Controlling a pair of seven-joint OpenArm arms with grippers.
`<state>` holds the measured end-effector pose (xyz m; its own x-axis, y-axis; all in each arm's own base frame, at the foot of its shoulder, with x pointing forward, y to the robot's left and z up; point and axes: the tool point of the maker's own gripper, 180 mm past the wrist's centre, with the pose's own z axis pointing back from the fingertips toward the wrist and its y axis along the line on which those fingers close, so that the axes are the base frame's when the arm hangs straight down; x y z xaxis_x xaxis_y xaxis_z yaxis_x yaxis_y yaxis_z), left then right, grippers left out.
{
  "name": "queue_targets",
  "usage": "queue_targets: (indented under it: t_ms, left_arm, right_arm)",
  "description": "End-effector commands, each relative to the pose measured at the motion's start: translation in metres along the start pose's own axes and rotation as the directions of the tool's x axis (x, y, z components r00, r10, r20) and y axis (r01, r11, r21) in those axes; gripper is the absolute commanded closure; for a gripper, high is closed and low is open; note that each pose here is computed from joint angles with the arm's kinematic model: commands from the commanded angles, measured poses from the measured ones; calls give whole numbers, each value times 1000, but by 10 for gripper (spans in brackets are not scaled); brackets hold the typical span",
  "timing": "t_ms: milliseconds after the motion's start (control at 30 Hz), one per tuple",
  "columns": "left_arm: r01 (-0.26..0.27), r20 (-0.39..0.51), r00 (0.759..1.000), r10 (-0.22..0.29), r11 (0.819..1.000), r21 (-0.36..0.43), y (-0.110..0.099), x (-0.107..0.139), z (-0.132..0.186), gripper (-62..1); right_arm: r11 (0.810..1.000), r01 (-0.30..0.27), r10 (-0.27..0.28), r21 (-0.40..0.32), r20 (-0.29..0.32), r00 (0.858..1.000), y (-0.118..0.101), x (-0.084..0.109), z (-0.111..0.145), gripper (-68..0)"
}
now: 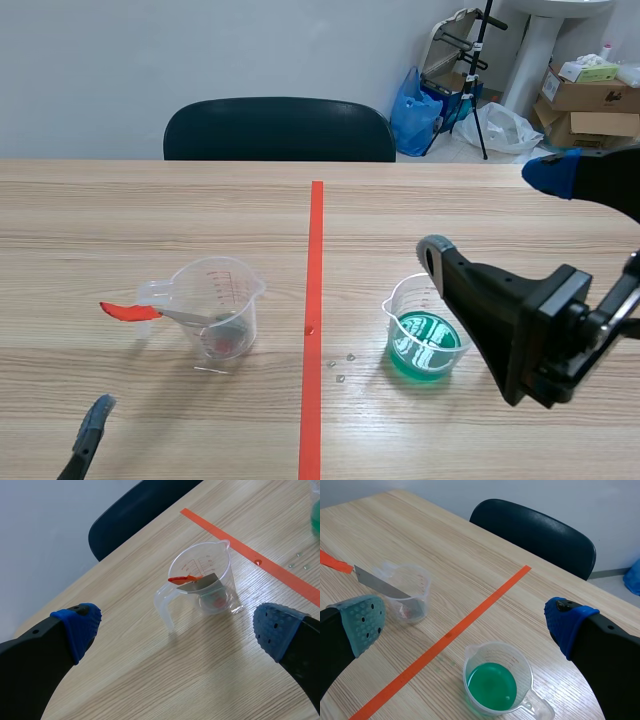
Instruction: Do the redox reaction experiment
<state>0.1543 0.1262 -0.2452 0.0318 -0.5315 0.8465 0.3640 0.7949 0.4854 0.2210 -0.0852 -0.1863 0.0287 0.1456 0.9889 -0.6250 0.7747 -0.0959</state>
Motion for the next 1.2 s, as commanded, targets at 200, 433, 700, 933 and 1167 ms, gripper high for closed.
queue_targets:
  t_ms: [200, 433, 700, 933, 1167]
  left_arm:
    - [-8, 24, 1000, 7, 1000, 12, 3, 7, 1, -623]
    - [-7, 25, 1000, 6, 1000, 7, 2, 7, 0, -623]
    - [-21, 45, 999, 23, 998, -59, -15, 13, 3, -623]
    - [-21, 44, 999, 23, 998, -58, -15, 13, 3, -623]
    - [-21, 43, 999, 23, 998, -58, -15, 13, 3, -623]
  right_arm:
    - [1000, -2, 2, 2, 36, 999, 0, 9, -2, -679]
    - [1000, -2, 2, 2, 36, 999, 0, 9, -2, -679]
    - [1000, -2, 2, 1, 36, 999, 0, 9, -2, -679]
    - [1000, -2, 2, 1, 18, 1000, 0, 6, -2, -679]
    - [1000, -2, 2, 1, 11, 1000, 0, 5, -2, -679]
